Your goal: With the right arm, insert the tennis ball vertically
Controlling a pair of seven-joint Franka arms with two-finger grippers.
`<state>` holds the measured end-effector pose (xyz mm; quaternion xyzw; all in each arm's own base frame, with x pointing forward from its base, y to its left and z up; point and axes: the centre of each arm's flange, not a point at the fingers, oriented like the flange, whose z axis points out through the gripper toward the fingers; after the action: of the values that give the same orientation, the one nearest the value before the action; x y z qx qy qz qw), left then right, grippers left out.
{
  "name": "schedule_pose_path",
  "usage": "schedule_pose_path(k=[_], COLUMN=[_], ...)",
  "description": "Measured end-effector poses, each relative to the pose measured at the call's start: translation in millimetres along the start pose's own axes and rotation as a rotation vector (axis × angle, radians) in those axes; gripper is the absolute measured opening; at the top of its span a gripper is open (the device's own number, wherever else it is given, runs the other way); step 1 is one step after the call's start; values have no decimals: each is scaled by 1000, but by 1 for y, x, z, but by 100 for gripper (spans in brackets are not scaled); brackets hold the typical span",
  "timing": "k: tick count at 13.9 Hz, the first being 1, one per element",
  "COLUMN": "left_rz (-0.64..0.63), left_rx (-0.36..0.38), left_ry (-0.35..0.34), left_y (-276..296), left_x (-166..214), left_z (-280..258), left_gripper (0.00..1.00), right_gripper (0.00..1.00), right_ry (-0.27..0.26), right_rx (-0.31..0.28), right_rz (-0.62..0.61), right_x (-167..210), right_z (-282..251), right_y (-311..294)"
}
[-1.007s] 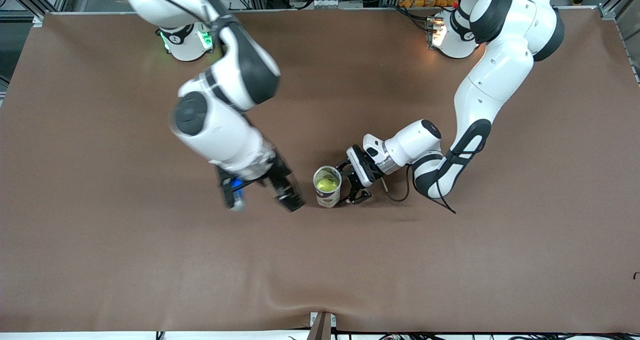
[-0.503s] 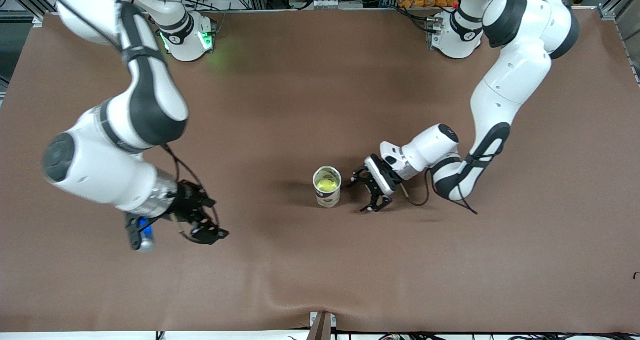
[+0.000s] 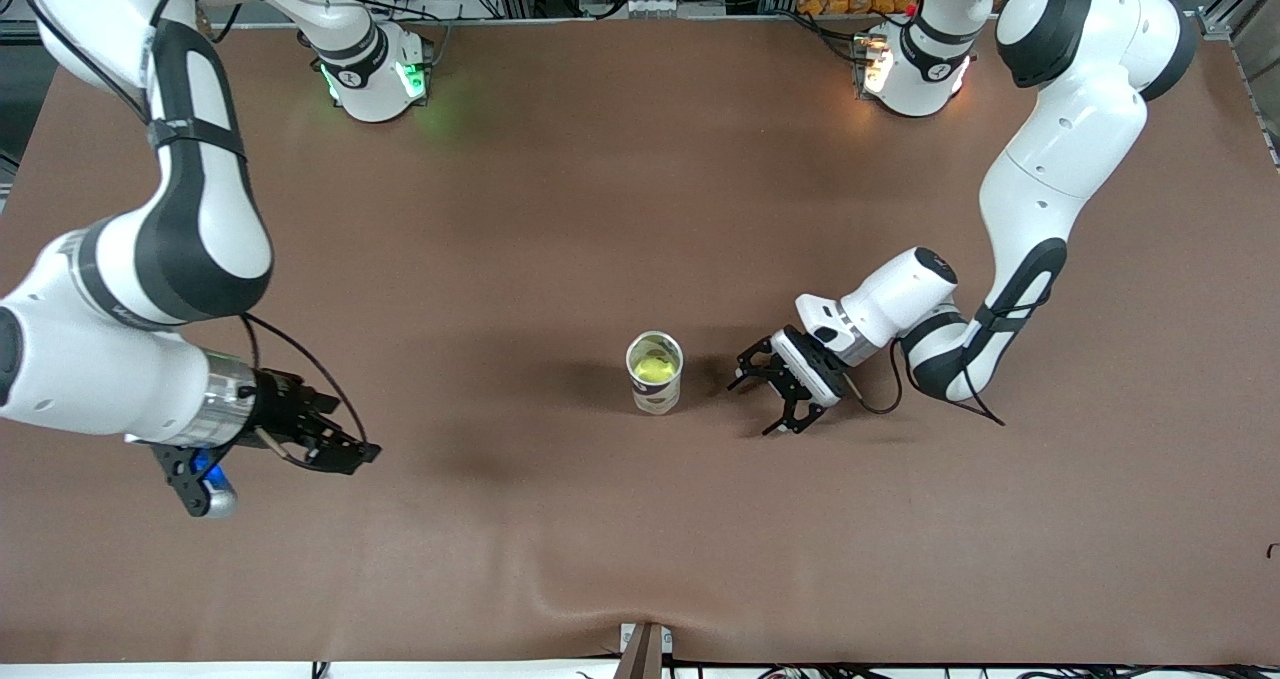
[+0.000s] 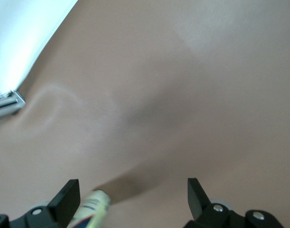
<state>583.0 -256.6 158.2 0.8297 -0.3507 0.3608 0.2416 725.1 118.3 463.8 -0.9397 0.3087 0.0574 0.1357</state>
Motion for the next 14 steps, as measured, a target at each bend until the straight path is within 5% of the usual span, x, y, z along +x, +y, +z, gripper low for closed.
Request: schedule_pose_path(k=[2, 5, 7, 10, 14], left_rz=[-78, -226, -345, -542, -642], left_rx=[46, 155, 232, 316, 443], left_ry=[-3, 16, 52, 84, 9], left_y=[-14, -44, -63, -58, -45], left_x=[8, 32, 64, 132, 196], left_z=[-4, -4, -4, 11, 23], left_gripper=[93, 94, 99, 100, 100], right_gripper=[100, 100, 100, 100, 100], right_ry=[-14, 45, 24, 18, 33], right_rx=[-37, -178, -255, -268, -263], right_rz=[-95, -231, -320, -366, -429], right_x=[2, -13, -43, -66, -75], right_z=[-23, -75, -114, -158, -180], right_y=[19, 41, 53, 78, 123])
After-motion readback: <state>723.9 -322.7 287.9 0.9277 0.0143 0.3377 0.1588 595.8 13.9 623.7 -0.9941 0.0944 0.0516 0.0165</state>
